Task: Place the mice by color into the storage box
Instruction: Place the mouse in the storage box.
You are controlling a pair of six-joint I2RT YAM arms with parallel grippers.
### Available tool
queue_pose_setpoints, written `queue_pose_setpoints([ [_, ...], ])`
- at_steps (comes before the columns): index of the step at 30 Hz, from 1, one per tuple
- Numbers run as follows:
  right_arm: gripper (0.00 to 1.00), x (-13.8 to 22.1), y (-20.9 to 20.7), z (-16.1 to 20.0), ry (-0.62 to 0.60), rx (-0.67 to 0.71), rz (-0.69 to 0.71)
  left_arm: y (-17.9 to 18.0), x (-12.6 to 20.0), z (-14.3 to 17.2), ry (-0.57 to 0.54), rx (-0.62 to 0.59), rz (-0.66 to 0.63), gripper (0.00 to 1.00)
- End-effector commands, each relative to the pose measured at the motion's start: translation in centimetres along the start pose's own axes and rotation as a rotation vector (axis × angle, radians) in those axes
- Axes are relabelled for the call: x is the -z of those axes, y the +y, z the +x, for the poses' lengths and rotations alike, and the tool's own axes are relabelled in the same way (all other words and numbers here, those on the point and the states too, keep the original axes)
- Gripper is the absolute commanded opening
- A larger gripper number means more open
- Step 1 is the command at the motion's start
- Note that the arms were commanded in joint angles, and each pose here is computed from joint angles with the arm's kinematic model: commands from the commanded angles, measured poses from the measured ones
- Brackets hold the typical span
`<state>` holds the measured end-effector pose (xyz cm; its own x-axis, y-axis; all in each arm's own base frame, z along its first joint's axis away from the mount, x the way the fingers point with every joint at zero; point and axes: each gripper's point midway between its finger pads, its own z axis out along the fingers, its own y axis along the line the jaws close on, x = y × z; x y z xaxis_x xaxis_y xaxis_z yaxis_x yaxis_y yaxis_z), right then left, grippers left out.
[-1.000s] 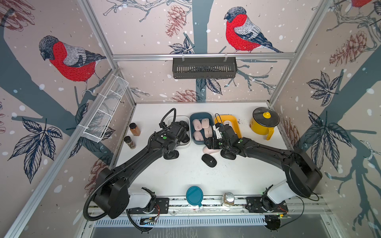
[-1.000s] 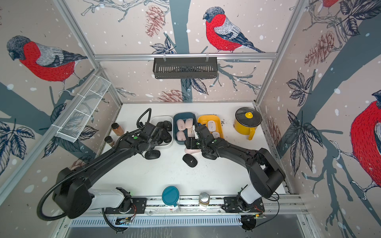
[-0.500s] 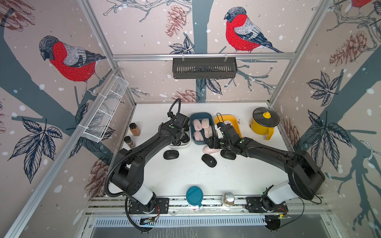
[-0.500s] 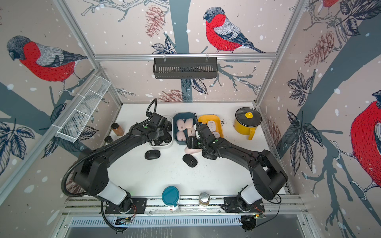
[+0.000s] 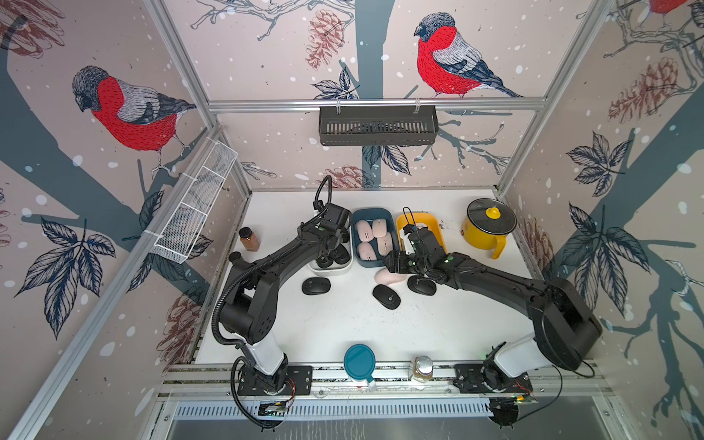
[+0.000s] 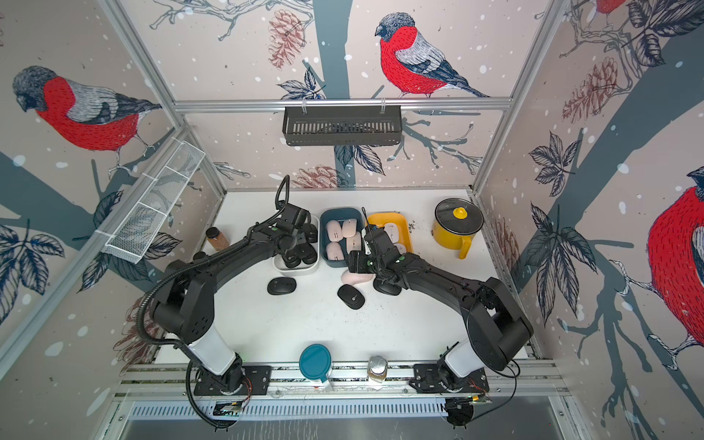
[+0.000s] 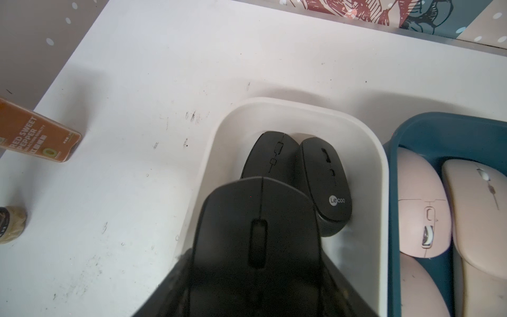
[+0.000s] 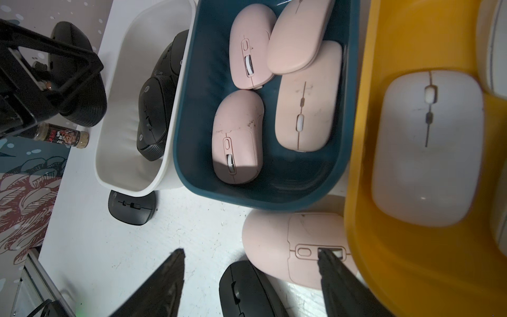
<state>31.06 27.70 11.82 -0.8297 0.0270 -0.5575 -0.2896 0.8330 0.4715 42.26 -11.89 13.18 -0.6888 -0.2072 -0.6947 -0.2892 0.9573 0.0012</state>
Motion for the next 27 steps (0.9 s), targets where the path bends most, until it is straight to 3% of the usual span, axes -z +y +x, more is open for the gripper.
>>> queue_pose_setpoints([
  [1,0.77,0.3,-0.2,-0.3,-0.02,0.007,0.011,-0.7,-0.3,-1.1,-0.038,0.009,0.02,0.56],
  [27,0.77,1.5,-2.2,-0.2,-0.046,-0.023,0.053,-2.4,-4.2,-2.2,-0.047,-0.032,0.021,0.56],
])
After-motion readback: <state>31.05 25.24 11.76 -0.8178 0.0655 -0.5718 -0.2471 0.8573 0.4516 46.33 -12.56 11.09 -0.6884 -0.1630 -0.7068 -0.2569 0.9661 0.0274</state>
